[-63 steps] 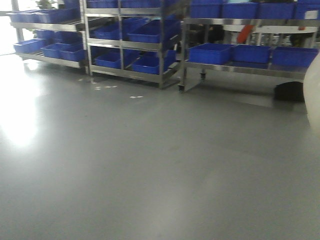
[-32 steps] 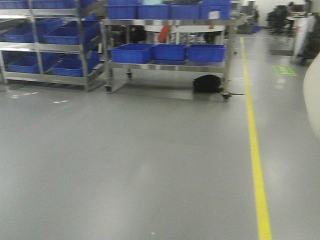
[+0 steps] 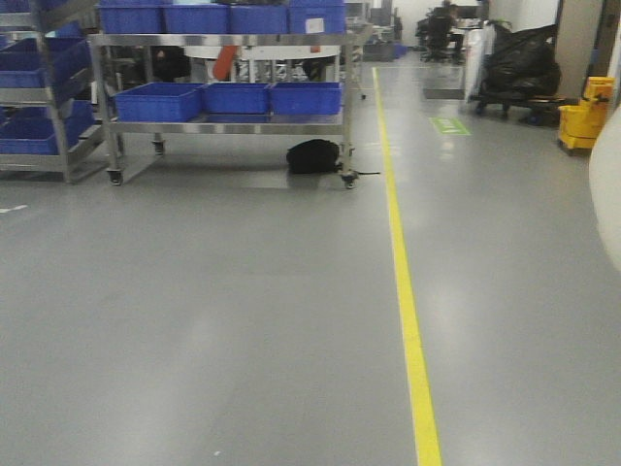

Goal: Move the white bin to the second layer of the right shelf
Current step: 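Drive the base along the aisle past the blue-crate racks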

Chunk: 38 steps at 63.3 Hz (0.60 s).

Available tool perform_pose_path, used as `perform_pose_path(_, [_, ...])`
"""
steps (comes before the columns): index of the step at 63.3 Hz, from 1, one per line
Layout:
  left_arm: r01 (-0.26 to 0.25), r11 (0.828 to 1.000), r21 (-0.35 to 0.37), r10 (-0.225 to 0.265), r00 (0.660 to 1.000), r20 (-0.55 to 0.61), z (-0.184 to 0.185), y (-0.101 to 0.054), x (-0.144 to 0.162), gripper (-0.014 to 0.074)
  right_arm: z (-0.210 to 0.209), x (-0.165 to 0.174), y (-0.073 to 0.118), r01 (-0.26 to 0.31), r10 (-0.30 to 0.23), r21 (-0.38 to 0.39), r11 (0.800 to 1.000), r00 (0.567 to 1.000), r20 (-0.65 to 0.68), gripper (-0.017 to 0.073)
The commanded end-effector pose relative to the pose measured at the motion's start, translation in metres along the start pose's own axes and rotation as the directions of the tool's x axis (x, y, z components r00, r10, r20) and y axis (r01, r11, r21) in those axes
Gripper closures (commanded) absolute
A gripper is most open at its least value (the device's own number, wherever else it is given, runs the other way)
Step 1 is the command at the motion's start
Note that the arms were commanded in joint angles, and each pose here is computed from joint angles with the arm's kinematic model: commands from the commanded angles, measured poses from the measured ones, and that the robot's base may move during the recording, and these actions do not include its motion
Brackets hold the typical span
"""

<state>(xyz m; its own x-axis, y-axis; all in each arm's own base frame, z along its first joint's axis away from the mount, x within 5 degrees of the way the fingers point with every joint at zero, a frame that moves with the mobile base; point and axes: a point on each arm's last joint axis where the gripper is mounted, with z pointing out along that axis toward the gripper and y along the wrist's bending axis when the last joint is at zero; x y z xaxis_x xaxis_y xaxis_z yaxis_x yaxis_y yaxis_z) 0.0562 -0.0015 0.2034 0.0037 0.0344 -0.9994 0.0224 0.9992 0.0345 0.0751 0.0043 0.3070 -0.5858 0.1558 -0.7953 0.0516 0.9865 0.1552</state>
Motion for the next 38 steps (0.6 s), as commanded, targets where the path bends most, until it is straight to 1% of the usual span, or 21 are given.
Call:
perform_pose_path(1, [0.009, 1.0, -0.005, -0.009, 0.998, 0.06, 0.0003, 0.0003, 0.0041, 0.0509, -0.0078, -0.0168, 0.0024, -0.007, 0.008, -0.01, 1.0, 0.993, 0.12, 0.0501])
perform_pose_path(38, [0.009, 1.0, -0.005, -0.009, 0.998, 0.06, 0.0003, 0.0003, 0.0041, 0.0509, -0.0078, -0.0168, 0.0024, -0.007, 0.008, -0.01, 1.0, 0.993, 0.12, 0.0501])
